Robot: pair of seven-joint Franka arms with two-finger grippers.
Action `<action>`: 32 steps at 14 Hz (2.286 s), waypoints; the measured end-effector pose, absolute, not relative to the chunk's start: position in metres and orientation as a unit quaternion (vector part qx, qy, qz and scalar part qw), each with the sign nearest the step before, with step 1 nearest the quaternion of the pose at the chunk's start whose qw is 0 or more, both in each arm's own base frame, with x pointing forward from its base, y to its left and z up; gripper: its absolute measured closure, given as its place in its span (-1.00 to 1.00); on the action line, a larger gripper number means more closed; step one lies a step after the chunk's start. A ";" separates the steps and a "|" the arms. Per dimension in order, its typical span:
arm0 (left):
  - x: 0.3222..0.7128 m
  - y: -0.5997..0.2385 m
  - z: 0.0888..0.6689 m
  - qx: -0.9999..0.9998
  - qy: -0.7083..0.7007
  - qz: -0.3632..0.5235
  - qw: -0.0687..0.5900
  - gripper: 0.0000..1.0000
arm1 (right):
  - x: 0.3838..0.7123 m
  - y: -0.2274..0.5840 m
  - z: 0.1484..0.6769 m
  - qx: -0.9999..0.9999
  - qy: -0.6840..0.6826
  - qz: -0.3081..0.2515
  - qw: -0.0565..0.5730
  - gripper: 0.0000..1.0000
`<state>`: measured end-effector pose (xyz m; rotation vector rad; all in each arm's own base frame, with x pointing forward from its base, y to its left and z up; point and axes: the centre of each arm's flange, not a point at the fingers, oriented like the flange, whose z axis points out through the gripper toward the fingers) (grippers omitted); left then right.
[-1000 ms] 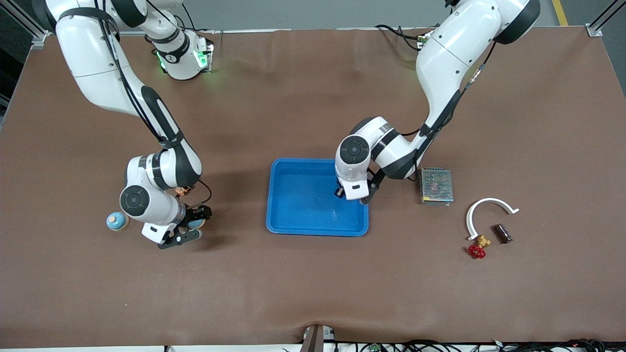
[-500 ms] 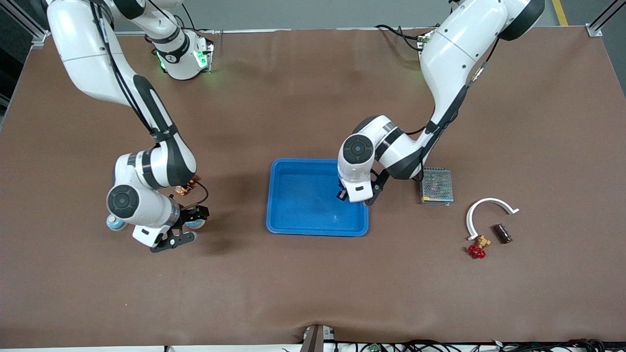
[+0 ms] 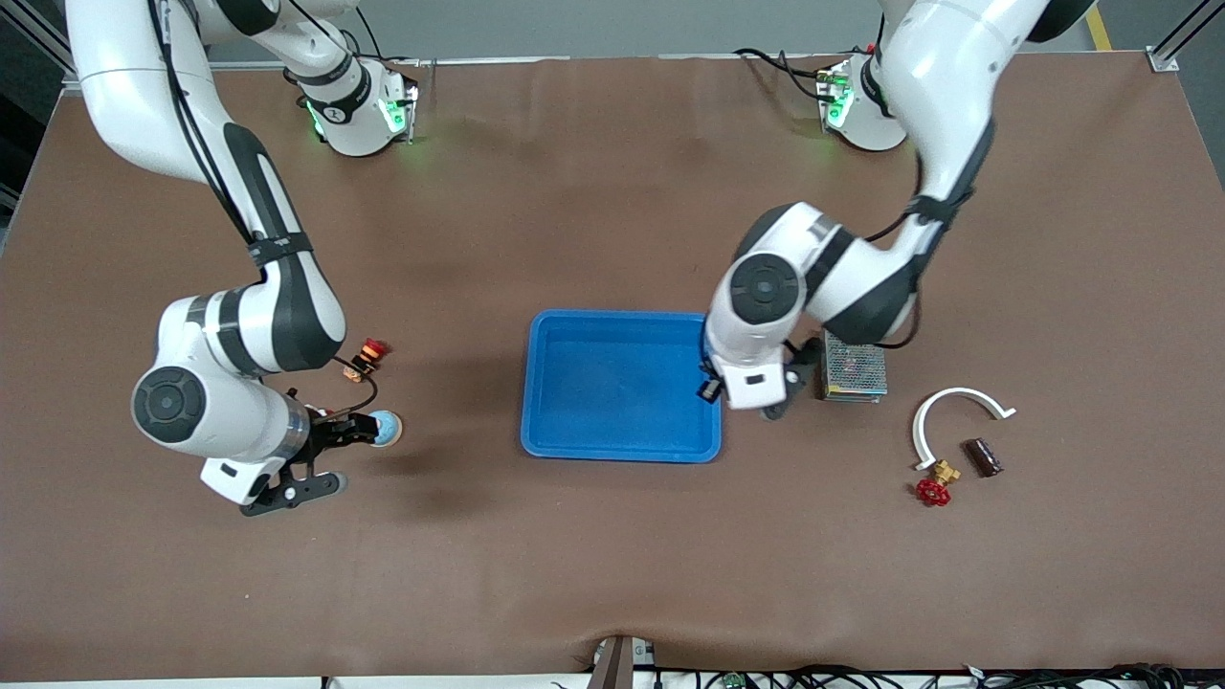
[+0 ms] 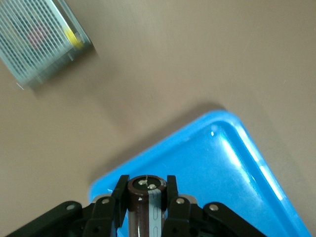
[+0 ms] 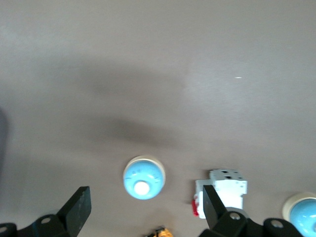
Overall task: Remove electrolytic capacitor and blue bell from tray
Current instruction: 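Set the bell beside the breaker while the left gripper lifts the capacitor, then carry the capacitor toward the clamp while the right gripper returns to rest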
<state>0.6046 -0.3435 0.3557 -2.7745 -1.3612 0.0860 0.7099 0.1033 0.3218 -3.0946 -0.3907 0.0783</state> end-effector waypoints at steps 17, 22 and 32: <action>0.636 0.141 0.454 -0.989 -0.144 0.032 0.009 0.31 | 0.657 -0.050 0.528 -0.999 -0.042 0.016 0.009 -1.00; 0.587 0.112 0.383 -0.992 -0.126 -0.002 0.016 0.31 | 0.606 -0.020 0.595 -0.999 0.008 0.048 0.004 -1.00; 0.540 0.059 0.325 -0.989 -0.145 -0.003 -0.003 0.31 | 0.570 0.024 0.650 -0.999 0.024 0.026 0.008 -1.00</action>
